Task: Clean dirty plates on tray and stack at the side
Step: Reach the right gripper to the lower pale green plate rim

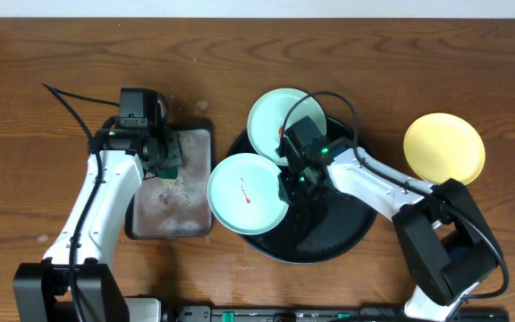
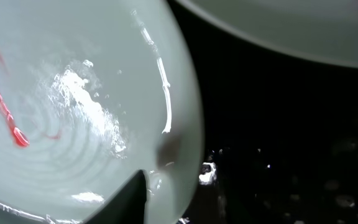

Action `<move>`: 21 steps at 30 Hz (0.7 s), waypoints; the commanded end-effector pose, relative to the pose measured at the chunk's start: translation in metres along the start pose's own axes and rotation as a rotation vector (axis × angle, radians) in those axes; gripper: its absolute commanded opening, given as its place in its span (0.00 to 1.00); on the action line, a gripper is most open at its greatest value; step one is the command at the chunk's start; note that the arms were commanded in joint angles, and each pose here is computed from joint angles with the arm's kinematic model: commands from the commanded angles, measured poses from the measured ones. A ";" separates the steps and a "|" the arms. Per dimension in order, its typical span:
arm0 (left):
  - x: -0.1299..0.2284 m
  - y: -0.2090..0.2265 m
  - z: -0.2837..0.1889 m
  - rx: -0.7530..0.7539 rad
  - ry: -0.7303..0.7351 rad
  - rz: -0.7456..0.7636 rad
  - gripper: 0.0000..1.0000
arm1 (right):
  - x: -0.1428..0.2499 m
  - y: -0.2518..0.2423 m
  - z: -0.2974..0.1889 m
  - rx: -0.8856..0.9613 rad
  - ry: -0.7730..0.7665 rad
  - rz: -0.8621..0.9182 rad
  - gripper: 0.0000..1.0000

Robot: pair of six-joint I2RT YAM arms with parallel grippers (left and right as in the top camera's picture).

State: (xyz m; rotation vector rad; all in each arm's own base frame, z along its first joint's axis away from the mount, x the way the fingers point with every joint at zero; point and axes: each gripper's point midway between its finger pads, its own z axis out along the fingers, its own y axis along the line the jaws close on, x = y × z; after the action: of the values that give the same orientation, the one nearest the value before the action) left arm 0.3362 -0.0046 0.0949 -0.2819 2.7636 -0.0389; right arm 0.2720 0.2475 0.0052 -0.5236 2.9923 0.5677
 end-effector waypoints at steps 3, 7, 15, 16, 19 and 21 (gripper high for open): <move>0.004 0.005 0.004 -0.022 0.013 0.013 0.16 | 0.003 0.000 0.008 0.007 0.016 0.014 0.22; 0.004 0.005 0.004 -0.022 0.013 0.013 0.16 | -0.008 -0.004 -0.008 0.006 -0.036 0.026 0.11; 0.005 0.005 0.004 -0.023 0.019 0.013 0.16 | -0.028 -0.029 -0.077 0.123 -0.213 0.026 0.01; 0.005 0.005 0.004 -0.023 0.019 0.013 0.16 | -0.027 -0.033 -0.084 0.149 -0.222 0.033 0.01; 0.005 0.005 0.004 -0.023 0.019 0.013 0.16 | -0.017 -0.051 -0.104 0.238 -0.227 0.062 0.01; 0.005 0.005 0.004 -0.023 0.019 0.013 0.16 | -0.006 -0.060 -0.108 0.277 -0.197 0.073 0.01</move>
State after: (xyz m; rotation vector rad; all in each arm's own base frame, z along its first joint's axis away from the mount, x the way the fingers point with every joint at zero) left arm 0.3352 -0.0046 0.0946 -0.2817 2.7678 -0.0382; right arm 0.2941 0.1792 0.0828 -0.3369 2.8573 0.3247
